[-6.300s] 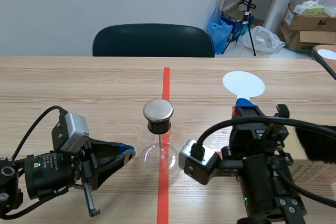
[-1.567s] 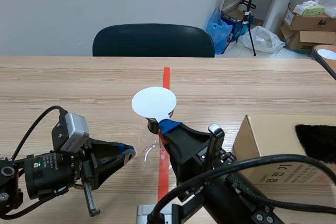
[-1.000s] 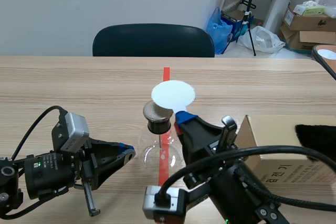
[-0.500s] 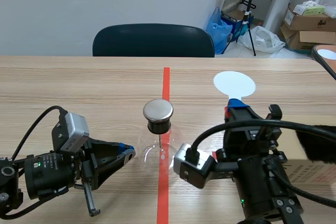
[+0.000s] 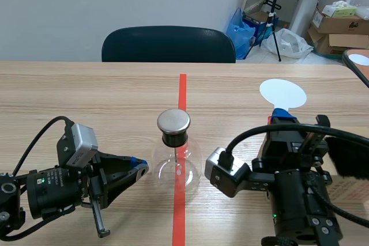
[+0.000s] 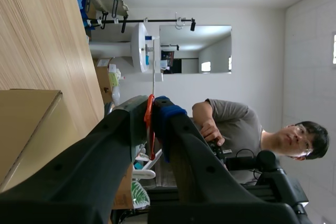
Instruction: Do the electroscope experiment
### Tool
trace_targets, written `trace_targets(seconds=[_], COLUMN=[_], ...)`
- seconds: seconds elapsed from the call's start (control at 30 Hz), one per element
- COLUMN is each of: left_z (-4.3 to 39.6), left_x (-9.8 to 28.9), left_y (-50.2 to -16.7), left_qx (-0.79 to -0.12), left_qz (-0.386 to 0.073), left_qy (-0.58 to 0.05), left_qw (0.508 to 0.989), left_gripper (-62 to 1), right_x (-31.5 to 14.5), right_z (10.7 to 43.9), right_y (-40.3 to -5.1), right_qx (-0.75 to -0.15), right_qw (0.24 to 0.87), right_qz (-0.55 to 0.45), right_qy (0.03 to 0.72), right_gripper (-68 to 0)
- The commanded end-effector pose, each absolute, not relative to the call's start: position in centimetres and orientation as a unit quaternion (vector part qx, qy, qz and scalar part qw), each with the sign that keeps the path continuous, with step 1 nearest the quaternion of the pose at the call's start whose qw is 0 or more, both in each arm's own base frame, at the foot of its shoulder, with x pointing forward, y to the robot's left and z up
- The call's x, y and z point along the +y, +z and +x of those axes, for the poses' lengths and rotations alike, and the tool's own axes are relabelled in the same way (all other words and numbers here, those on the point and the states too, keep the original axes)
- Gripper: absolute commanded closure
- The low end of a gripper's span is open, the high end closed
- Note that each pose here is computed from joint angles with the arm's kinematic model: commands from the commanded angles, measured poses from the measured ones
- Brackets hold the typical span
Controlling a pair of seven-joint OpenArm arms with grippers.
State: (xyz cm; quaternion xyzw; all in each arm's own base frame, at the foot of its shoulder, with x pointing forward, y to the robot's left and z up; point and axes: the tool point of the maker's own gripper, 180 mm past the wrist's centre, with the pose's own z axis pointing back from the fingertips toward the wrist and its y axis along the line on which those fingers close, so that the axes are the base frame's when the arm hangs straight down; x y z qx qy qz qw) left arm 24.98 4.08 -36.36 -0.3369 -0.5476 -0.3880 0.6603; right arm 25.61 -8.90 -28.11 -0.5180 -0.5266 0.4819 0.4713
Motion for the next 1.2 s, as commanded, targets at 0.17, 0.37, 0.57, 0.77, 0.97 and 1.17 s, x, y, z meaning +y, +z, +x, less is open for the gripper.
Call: trace_targets(seconds=[0.17, 0.37, 0.57, 0.77, 0.97, 1.17], left_z=[25.3, 25.3, 25.3, 25.3, 25.3, 25.3], left_x=[3.8, 3.8, 3.8, 3.8, 3.8, 3.8], left_y=[-35.5, -35.5, -35.5, -35.5, -35.5, -35.5], left_qx=[-0.559, -0.559, -0.559, -0.559, -0.559, -0.559], left_qz=[-0.342, -0.342, -0.342, -0.342, -0.342, -0.342], left_qy=[-0.383, -0.383, -0.383, -0.383, -0.383, -0.383], left_qw=[0.651, 0.651, 0.651, 0.651, 0.651, 0.651], left_gripper=[-3.4, -3.4, -3.4, -3.4, -3.4, -3.4], right_x=[-8.4, -6.8, -4.0, -1.3, 0.7, 2.3], right_z=[25.9, 25.8, 25.2, 24.1, 23.0, 21.8], right_y=[-26.9, -26.9, -26.9, -27.1, -27.2, -27.3], right_qx=[-0.544, -0.564, -0.597, -0.626, -0.646, -0.661], right_qw=[0.456, 0.431, 0.384, 0.335, 0.294, 0.258], right_qz=[-0.519, -0.497, -0.455, -0.411, -0.373, -0.34], right_qy=[0.476, 0.499, 0.537, 0.572, 0.597, 0.617], right_gripper=[-1.8, -1.8, -1.8, -1.8, -1.8, -1.8])
